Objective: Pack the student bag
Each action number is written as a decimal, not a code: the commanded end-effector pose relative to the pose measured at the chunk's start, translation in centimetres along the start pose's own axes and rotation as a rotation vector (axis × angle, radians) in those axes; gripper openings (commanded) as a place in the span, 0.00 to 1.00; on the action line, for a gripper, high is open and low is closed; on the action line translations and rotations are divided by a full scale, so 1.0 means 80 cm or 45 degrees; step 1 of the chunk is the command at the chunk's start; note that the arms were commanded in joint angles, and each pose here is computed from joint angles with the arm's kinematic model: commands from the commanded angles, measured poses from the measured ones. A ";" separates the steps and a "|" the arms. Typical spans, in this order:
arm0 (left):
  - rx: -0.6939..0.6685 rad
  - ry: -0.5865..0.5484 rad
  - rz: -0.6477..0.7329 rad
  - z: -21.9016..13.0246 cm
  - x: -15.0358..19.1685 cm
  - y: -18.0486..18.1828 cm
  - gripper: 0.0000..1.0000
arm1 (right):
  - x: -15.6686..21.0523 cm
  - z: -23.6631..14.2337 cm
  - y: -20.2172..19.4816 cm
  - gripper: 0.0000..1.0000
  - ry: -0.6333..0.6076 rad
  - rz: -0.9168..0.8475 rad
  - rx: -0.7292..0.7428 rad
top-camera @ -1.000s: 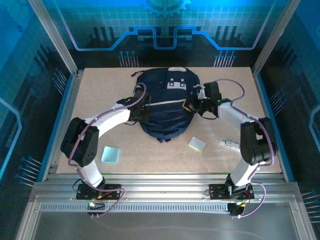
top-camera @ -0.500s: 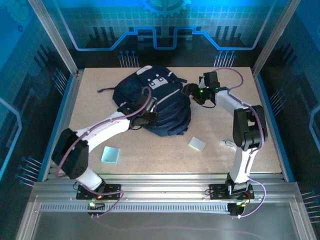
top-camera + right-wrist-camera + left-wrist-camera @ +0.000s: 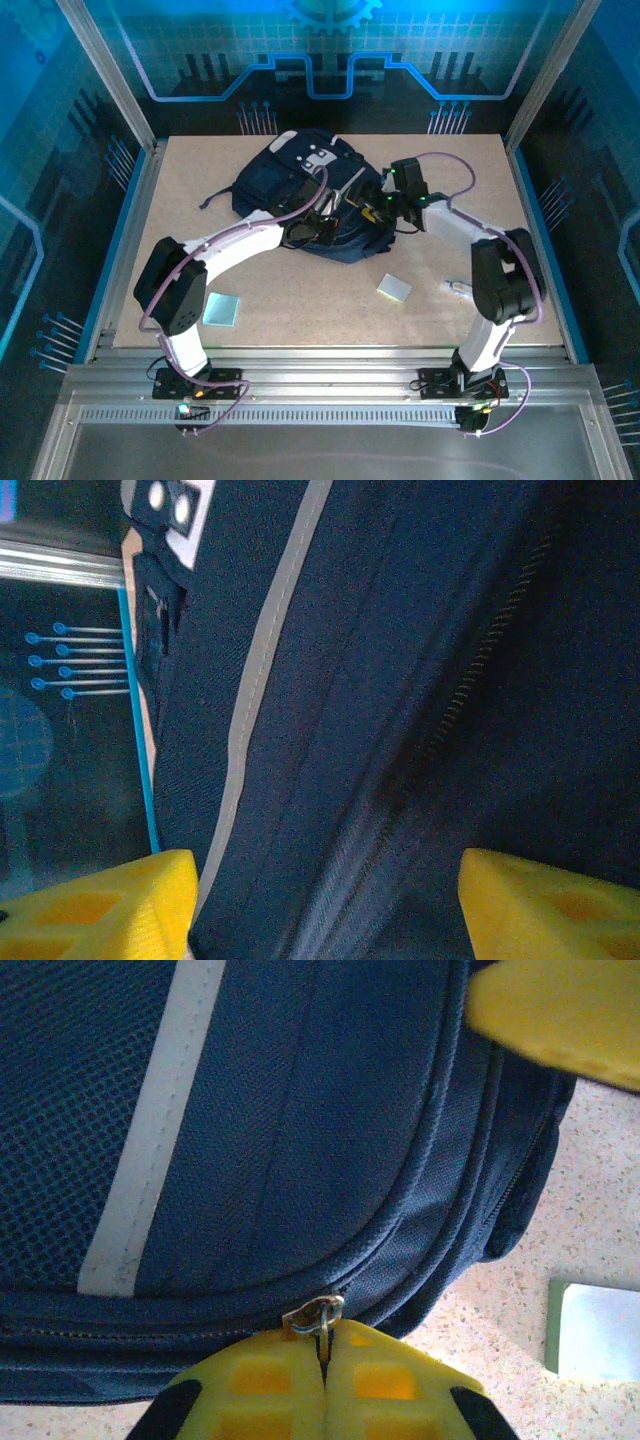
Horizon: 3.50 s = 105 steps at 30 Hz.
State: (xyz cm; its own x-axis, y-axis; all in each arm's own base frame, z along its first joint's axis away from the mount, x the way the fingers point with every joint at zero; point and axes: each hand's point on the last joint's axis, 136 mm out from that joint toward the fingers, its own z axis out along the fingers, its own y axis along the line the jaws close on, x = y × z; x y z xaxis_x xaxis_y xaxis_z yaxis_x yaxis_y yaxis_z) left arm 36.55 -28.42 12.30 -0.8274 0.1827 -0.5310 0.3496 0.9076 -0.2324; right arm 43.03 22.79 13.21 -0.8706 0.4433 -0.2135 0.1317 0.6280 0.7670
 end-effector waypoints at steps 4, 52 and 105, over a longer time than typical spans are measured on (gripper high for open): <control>0.071 -0.017 0.117 -0.016 0.012 -0.021 0.00 | -0.017 0.041 0.005 0.18 -0.049 0.037 -0.018; 0.157 -0.241 -0.459 -0.042 -0.066 0.085 0.99 | 0.164 -0.151 -0.192 0.97 0.295 -0.124 0.974; 0.083 -0.206 0.114 -0.032 -0.107 0.019 0.99 | 0.067 -0.173 -0.159 0.51 -0.100 -0.124 0.847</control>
State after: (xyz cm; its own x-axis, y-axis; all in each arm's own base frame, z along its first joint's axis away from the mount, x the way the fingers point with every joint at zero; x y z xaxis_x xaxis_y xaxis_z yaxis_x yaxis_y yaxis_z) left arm 43.72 -26.10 19.62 -0.7404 0.0218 -0.6718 0.3481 0.8674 -0.3555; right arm 29.38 9.77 9.08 -0.8643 0.4056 -0.2974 0.3571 0.9113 0.2050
